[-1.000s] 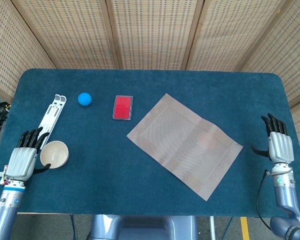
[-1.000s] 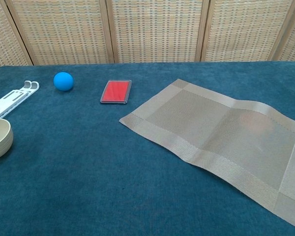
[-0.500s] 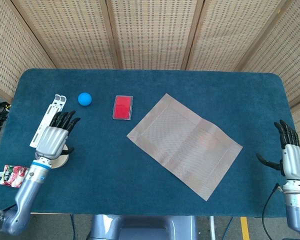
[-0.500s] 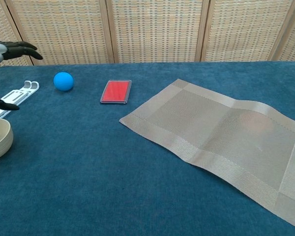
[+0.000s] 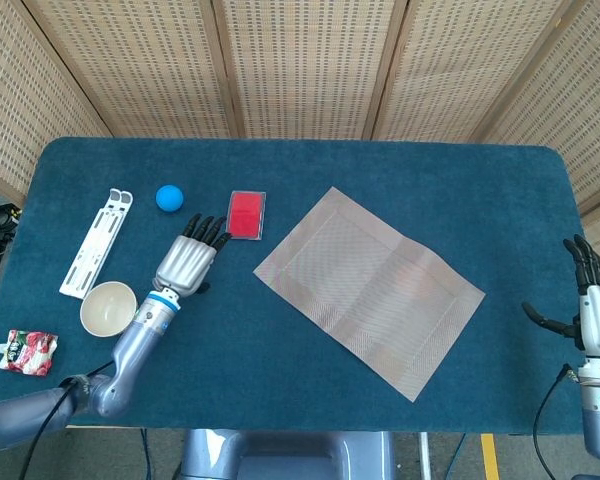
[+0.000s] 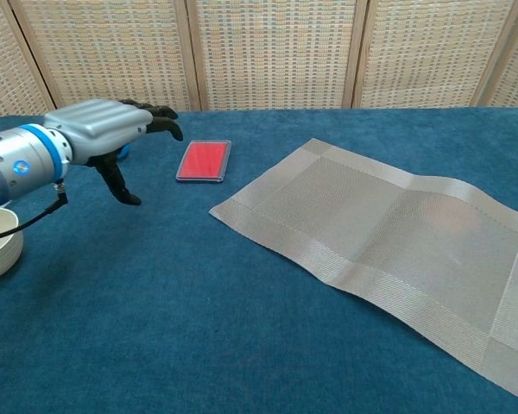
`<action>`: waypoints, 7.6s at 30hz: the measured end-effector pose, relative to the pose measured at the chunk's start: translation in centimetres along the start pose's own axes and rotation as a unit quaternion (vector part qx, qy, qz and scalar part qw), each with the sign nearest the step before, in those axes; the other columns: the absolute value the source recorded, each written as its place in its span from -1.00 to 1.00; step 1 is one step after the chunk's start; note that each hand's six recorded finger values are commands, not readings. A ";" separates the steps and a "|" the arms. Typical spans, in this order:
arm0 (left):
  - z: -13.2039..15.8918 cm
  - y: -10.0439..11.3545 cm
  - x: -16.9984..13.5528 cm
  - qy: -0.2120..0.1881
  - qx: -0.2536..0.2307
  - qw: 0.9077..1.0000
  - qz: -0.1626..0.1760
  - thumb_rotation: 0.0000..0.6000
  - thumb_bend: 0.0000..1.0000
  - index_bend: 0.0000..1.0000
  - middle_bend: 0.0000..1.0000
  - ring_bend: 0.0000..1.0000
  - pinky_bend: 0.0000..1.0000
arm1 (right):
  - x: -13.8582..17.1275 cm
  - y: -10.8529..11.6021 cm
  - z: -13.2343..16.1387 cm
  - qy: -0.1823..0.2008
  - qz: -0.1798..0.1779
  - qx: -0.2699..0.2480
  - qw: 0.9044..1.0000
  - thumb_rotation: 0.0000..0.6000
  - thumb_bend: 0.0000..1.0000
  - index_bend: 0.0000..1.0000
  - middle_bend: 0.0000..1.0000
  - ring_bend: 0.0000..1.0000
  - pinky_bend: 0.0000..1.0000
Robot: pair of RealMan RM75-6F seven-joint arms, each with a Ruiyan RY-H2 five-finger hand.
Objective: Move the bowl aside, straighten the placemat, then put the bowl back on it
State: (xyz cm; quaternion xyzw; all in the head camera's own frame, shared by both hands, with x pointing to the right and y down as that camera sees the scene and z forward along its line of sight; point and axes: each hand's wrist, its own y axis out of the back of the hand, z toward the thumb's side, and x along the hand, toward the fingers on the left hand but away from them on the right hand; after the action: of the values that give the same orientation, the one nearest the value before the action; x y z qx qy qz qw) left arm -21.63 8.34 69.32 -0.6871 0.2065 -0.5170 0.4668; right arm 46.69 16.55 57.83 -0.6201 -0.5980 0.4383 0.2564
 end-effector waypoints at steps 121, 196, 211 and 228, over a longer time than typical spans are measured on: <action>5.8 -2.2 -1.5 -0.106 0.055 0.992 0.048 1.00 0.14 0.12 -1.00 -1.00 -1.00 | 0.9 3.0 0.6 0.006 -0.048 -0.063 0.997 1.00 -0.39 -0.78 -1.00 -1.00 -1.00; -2.5 -1.5 -18.7 -0.079 0.001 0.996 0.041 1.00 -0.81 -0.33 -1.00 -1.00 -1.00 | 3.4 2.5 3.8 0.054 -0.021 -0.056 0.997 1.00 -0.39 -0.75 -1.00 -1.00 -1.00; -12.8 -5.0 -21.1 0.057 -0.012 0.998 0.001 1.00 -0.45 0.01 -1.00 -1.00 -1.00 | 3.8 2.1 4.3 0.061 -0.015 -0.051 0.997 1.00 -0.39 -0.75 -1.00 -1.00 -1.00; -15.5 -8.5 -21.1 0.103 -0.020 0.994 -0.040 1.00 -0.28 0.06 -1.00 -1.00 -1.00 | 4.0 2.1 4.3 0.062 -0.014 -0.053 0.997 1.00 -0.39 -0.75 -1.00 -1.00 -1.00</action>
State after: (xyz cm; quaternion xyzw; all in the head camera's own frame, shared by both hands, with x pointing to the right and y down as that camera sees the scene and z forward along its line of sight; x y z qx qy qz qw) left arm -45.30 21.93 66.10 -0.6471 0.2365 -0.5989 0.4083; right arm 43.68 19.16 53.05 -0.6504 -0.6122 0.3626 0.2660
